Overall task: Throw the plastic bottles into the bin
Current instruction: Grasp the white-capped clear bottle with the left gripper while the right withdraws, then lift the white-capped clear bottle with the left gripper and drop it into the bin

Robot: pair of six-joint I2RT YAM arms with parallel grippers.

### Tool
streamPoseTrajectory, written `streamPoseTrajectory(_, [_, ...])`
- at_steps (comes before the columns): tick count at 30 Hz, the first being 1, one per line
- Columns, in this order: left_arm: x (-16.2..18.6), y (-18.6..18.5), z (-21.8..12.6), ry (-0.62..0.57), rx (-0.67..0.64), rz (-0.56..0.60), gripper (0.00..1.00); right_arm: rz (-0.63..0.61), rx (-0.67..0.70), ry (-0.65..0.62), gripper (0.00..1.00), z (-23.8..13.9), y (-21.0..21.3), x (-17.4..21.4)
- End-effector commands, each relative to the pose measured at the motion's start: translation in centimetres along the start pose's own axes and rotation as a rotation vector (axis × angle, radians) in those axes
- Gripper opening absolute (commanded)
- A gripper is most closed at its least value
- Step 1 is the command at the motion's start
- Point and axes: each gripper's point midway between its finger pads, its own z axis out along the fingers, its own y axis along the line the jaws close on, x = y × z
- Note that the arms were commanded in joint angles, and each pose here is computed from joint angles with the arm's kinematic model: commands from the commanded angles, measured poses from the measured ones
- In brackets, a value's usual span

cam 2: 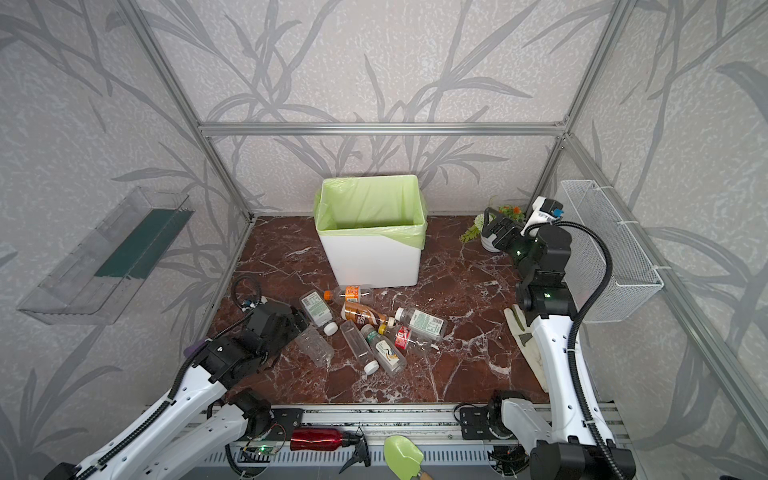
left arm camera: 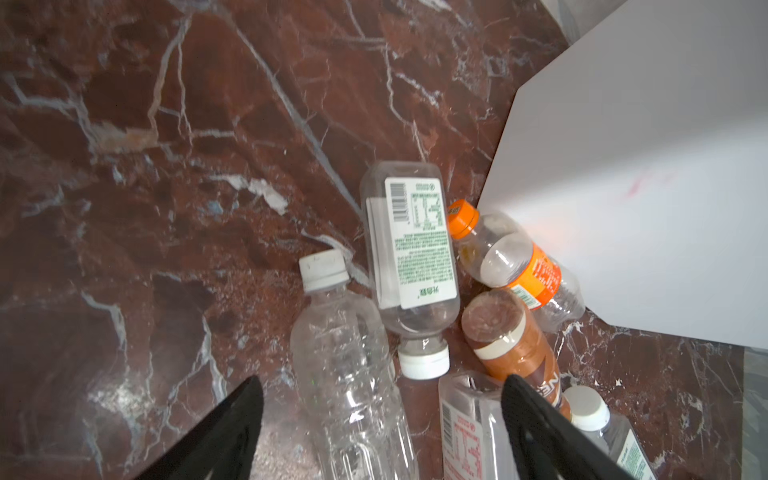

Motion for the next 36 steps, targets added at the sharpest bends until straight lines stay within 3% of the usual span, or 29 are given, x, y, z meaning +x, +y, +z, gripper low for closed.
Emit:
streamPoseTrajectory(1, [1.5,2.6,0.9,0.002,-0.09,-0.123,0.89,0.074,-0.038,-0.028,0.99,-1.3,0.1,0.0])
streamPoseTrajectory(7, [5.4,3.2,3.3,0.111,-0.098,-0.166,0.85,0.111,0.045,0.028,0.99,-1.1,-2.6,2.4])
streamPoseTrajectory(23, [6.9,4.6,7.0,0.088,-0.135,-0.115,0.79,0.139,0.055,0.067,0.99,-0.7,-3.3,3.8])
streamPoseTrajectory(28, [7.1,4.9,7.5,0.105,-0.139,-0.12,0.61,0.131,0.059,0.085,0.99,-0.4,-3.5,4.1])
streamPoseTrajectory(36, [4.7,4.3,5.5,0.028,-0.093,-0.091,0.51,0.145,0.043,0.116,0.99,0.4,-3.6,4.7])
